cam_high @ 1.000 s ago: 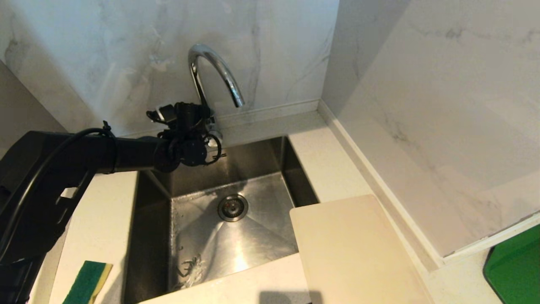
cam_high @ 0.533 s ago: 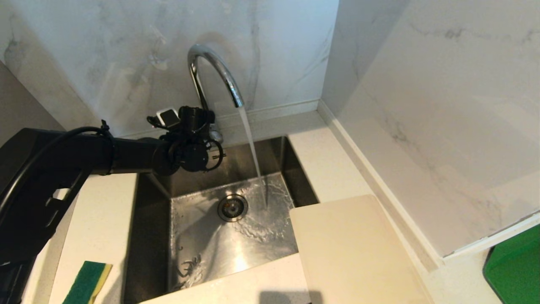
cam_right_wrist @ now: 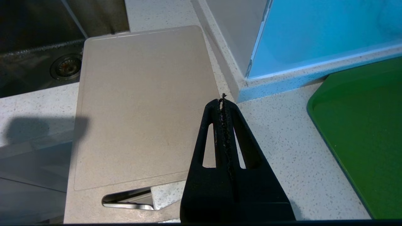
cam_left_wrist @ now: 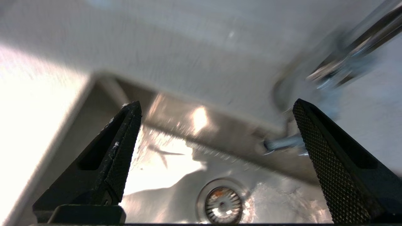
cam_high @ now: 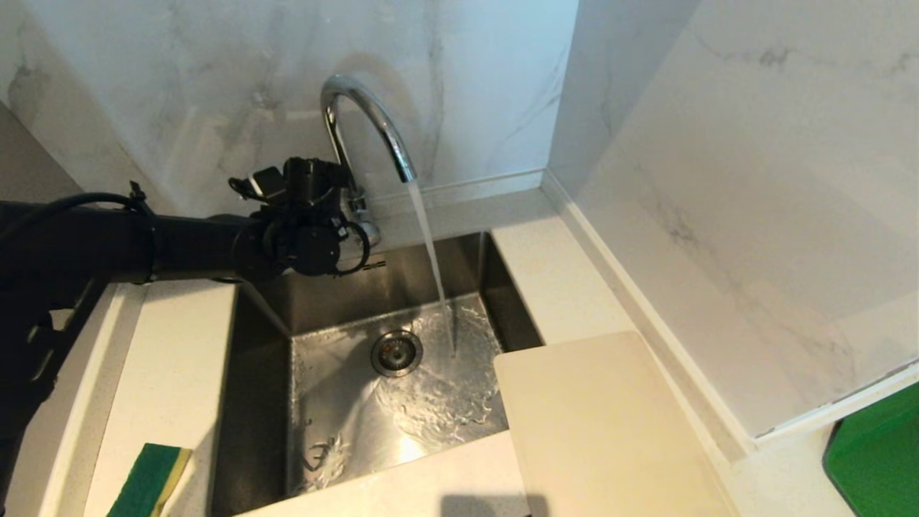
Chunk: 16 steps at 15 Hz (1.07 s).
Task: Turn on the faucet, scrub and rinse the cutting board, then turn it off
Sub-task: Turn on the tap, then pick up the cleaning cloth
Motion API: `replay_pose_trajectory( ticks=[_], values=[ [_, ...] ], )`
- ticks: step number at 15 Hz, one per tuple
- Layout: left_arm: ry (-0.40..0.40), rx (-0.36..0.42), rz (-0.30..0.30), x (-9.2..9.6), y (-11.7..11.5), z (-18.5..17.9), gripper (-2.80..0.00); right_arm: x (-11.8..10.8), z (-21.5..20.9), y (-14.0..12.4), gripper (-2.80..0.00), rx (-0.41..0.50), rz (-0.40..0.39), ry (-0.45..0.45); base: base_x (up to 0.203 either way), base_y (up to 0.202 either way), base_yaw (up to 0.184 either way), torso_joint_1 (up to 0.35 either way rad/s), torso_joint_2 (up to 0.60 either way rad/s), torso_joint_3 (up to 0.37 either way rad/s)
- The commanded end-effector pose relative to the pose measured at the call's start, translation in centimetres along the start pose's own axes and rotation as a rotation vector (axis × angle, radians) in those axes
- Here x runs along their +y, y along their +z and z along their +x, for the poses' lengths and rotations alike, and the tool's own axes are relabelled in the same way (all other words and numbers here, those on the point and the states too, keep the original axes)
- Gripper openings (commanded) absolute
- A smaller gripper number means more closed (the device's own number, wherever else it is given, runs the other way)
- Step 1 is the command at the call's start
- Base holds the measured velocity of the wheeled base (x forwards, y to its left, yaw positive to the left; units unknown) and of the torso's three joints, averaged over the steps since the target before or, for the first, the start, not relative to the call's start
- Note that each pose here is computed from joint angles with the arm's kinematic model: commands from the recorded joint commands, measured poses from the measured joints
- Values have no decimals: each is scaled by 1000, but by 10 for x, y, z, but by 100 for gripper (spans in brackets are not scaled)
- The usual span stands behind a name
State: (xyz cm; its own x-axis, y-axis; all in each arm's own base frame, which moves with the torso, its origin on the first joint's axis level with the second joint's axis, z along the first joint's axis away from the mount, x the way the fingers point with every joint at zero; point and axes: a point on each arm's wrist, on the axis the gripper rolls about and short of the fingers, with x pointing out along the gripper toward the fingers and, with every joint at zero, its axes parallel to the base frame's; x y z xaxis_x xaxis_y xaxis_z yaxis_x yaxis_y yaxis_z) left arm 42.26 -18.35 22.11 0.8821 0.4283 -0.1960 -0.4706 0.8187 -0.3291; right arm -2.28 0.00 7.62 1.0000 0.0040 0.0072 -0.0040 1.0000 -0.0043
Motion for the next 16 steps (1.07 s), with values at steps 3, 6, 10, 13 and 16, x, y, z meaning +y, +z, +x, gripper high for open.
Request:
replay_pose_trajectory(
  ticks=[3, 6, 10, 13, 16],
  values=[
    [-60, -60, -49, 6, 57, -39, 0, 0, 0, 0, -280, 1, 0, 1, 0, 0, 0, 0, 0, 0],
    [-179, -3, -21, 21, 90, -73, 0, 0, 0, 0, -280, 1, 0, 1, 0, 0, 0, 0, 0, 0],
    [-232, 165, 89, 59, 99, -79, -280, 0, 0, 0, -280, 0, 0, 1, 0, 0, 0, 0, 0, 0],
    [-206, 221, 192, 90, 100, -77, -280, 0, 0, 0, -280, 0, 0, 1, 0, 0, 0, 0, 0, 0],
    [-166, 225, 259, 131, 114, -76, -280, 0, 0, 0, -280, 1, 0, 0, 0, 0, 0, 0, 0, 0]
  ],
)
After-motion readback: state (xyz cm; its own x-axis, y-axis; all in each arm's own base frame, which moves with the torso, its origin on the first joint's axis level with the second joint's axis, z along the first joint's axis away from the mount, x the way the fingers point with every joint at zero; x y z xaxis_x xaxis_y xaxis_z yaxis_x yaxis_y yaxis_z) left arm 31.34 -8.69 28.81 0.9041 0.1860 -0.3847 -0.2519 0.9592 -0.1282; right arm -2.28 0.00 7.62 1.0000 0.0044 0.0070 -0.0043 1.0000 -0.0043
